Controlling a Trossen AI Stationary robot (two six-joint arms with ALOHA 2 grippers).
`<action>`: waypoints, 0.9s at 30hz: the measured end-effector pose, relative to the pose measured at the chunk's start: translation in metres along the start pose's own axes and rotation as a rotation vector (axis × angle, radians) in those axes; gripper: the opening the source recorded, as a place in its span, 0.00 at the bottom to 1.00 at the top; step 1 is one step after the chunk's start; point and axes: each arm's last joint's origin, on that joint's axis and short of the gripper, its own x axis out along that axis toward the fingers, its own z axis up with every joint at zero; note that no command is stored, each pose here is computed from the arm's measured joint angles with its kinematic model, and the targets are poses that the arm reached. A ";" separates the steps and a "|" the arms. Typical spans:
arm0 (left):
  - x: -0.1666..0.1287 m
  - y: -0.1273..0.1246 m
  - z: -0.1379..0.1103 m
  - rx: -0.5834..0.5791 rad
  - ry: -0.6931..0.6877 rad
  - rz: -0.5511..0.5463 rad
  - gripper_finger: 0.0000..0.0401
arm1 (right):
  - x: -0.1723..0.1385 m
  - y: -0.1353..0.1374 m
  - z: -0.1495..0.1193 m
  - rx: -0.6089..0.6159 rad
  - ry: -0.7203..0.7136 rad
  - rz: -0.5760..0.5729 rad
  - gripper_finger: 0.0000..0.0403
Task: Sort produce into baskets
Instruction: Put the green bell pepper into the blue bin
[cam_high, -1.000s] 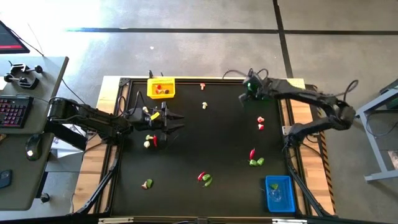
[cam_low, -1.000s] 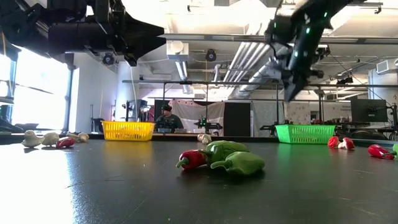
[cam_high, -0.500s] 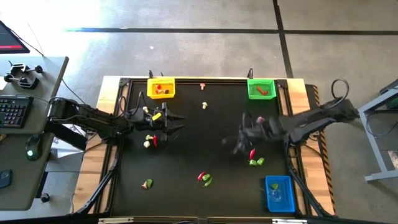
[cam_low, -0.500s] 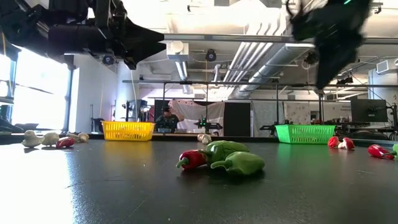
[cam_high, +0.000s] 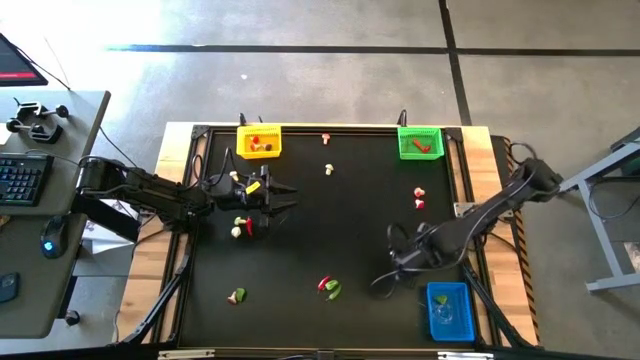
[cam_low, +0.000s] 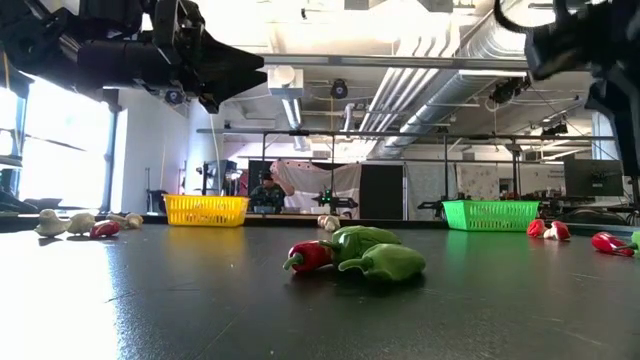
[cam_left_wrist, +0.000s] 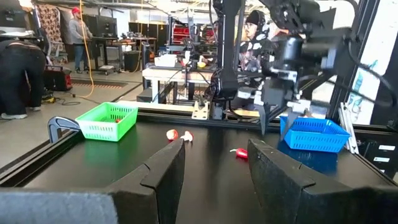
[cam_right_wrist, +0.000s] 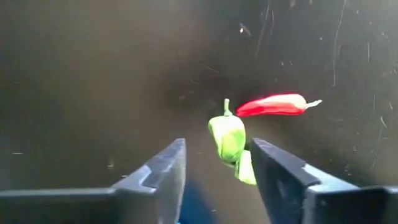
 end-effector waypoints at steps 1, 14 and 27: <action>0.000 0.000 0.000 0.000 0.000 0.000 0.41 | 0.004 0.001 0.000 -0.010 0.011 -0.018 0.46; 0.000 0.000 0.000 0.000 0.000 0.000 0.41 | 0.044 0.005 0.010 -0.147 0.153 -0.129 0.54; 0.000 0.000 0.000 0.000 0.000 0.000 0.41 | 0.056 0.001 0.023 -0.146 0.262 -0.068 0.44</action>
